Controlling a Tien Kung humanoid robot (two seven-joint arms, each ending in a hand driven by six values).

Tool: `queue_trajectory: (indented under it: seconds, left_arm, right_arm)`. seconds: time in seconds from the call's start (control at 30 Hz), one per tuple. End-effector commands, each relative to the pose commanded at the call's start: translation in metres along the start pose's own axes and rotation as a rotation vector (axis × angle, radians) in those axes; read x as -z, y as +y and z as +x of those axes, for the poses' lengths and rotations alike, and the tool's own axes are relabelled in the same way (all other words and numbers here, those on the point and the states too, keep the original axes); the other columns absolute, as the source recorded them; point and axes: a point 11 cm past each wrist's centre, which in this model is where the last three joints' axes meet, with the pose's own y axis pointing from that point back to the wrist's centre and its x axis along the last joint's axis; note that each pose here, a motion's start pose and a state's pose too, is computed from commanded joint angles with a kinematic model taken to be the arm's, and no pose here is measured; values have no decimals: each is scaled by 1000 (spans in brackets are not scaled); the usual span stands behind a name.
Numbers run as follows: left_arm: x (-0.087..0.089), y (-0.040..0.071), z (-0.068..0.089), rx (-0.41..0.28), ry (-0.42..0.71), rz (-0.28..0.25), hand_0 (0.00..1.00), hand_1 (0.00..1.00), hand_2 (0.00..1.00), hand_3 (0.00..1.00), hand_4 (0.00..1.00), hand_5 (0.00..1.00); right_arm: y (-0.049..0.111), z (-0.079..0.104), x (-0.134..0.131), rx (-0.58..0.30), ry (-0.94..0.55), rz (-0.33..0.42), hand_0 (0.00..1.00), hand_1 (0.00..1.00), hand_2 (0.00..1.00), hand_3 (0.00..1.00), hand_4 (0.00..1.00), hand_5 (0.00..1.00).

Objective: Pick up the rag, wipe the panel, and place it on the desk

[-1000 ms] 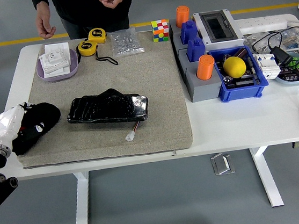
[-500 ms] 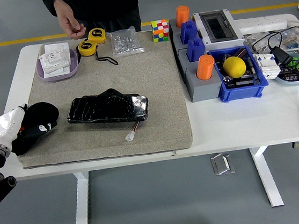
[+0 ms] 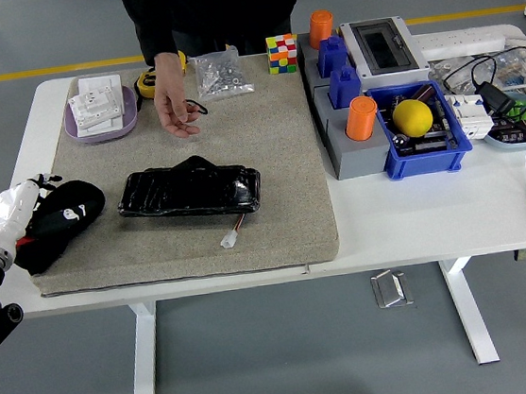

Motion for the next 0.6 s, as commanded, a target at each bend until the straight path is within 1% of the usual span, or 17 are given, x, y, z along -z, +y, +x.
queue_trajectory:
  seconds: [0.27, 0.33, 0.47, 0.6]
  left_arm:
    - [-8, -3, 16, -31, -8, -23, 444, 656, 791, 835, 998, 888]
    - [-10, -3, 19, -35, -8, -26, 444, 658, 792, 836, 998, 906]
    - [-17, -3, 30, -56, -3, -37, 444, 658, 792, 836, 998, 906]
    - [-28, -2, 46, -93, 12, -60, 443, 658, 795, 837, 998, 908]
  right_arm:
    - [0, 0, -1, 0, -7, -3, 792, 672, 717, 653, 998, 500]
    - [0, 0, -1, 1, -9, -3, 792, 672, 718, 652, 998, 501]
    - [0, 0, -1, 1, -14, -1, 792, 672, 718, 652, 998, 501]
    - [0, 1, -1, 0, -16, -1, 792, 671, 718, 652, 998, 500]
